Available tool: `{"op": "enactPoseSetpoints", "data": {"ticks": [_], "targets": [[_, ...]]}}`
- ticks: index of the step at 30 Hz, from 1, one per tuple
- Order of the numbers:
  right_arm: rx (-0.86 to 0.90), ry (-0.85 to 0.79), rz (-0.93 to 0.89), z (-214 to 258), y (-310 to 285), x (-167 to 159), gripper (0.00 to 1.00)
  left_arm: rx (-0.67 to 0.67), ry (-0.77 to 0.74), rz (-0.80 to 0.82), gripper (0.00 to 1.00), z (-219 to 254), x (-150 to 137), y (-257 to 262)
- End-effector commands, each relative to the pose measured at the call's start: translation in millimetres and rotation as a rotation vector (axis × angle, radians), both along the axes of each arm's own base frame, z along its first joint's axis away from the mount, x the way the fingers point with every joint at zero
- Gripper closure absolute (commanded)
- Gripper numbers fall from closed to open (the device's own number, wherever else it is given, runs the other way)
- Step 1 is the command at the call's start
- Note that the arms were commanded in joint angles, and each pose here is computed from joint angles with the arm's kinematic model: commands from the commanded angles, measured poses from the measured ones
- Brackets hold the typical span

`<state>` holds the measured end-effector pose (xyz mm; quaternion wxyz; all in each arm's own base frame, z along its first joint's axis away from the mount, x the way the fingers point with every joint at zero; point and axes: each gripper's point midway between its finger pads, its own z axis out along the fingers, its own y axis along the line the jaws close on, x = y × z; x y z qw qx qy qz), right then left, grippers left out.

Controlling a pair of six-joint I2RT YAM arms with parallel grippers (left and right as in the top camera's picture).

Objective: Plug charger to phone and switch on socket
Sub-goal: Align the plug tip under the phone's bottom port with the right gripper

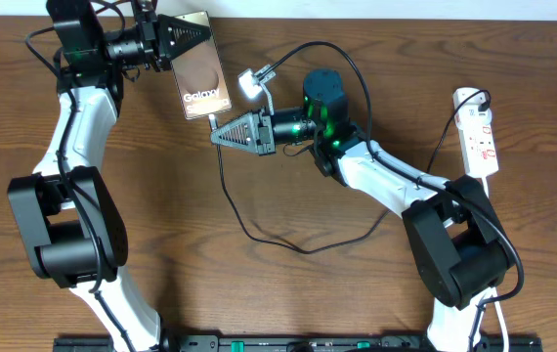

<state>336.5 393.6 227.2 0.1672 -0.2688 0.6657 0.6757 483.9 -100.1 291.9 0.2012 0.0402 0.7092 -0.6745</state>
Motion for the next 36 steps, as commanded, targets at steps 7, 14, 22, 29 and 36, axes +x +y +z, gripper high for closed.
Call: {"op": "enactPoseSetpoints", "data": {"ticks": [7,14,22,29,36], "targets": [[-0.003,0.022,-0.054,1.8,1.9,8.6,0.99,0.003,-0.04,-0.032,0.93,15.1,-9.7,-3.4],[-0.003,0.022,-0.053,1.8,1.9,8.5,0.99,0.003,-0.041,-0.041,0.93,15.1,-10.7,-7.7],[-0.004,0.03,-0.053,1.8,1.9,8.5,0.99,0.003,-0.041,-0.041,0.92,15.1,-10.7,-7.7],[-0.004,0.031,-0.053,1.8,1.9,8.5,0.99,0.003,-0.042,-0.041,0.93,15.2,-10.7,-7.7],[-0.005,0.041,-0.053,1.9,2.0,8.3,0.99,0.003,-0.042,-0.047,0.93,15.3,-11.3,-10.3]]}}
